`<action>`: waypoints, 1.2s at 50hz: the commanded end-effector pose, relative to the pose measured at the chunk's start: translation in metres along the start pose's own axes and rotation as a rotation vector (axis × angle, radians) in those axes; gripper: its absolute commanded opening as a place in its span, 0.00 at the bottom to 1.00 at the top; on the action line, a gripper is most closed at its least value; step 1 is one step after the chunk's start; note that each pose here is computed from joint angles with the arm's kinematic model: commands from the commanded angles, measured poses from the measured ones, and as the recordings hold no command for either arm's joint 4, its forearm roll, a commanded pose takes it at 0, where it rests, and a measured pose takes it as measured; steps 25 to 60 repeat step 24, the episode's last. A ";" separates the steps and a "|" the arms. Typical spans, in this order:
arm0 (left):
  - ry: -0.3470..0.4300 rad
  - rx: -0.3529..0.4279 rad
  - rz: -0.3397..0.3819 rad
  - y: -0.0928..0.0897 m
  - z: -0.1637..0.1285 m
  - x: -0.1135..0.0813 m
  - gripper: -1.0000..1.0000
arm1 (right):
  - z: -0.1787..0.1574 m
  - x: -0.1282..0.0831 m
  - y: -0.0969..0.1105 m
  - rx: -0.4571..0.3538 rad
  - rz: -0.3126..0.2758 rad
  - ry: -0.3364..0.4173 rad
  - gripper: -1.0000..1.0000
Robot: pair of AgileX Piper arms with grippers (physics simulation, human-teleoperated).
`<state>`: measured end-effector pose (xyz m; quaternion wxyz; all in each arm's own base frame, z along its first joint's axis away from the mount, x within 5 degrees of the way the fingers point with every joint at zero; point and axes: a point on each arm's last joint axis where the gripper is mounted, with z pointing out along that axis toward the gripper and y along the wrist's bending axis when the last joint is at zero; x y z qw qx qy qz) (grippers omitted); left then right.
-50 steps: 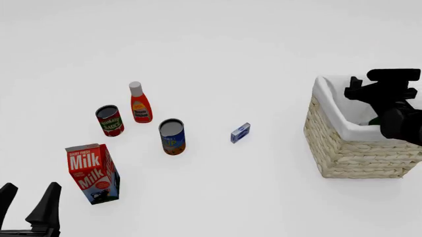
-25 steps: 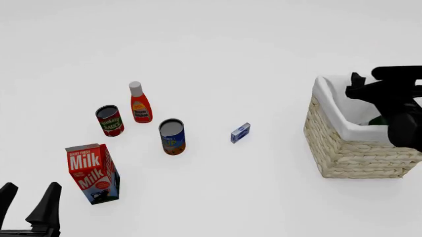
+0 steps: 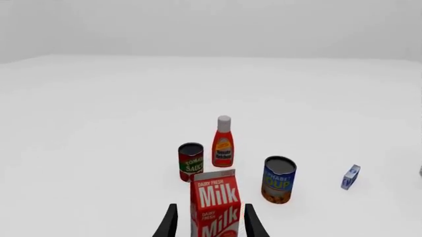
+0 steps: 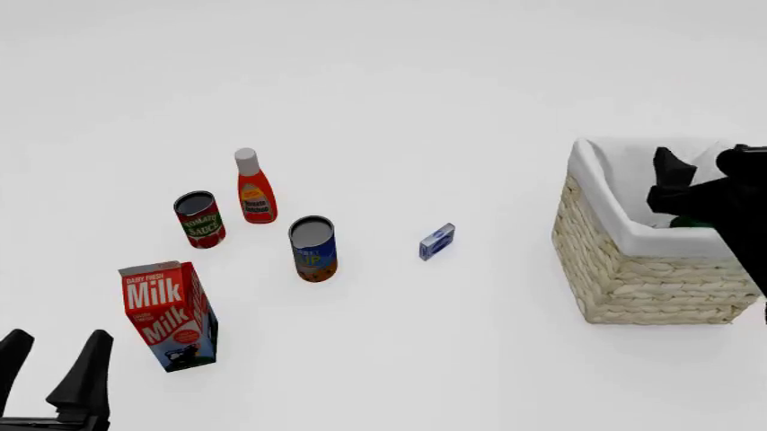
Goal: Pick the salad dressing and place it in the basket.
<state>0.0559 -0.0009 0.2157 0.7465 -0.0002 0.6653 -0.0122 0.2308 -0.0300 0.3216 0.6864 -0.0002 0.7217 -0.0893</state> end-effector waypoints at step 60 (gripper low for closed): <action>-0.017 0.027 0.000 -0.002 0.000 -0.002 1.00 | -0.165 0.055 0.015 -0.117 0.186 -0.079 1.00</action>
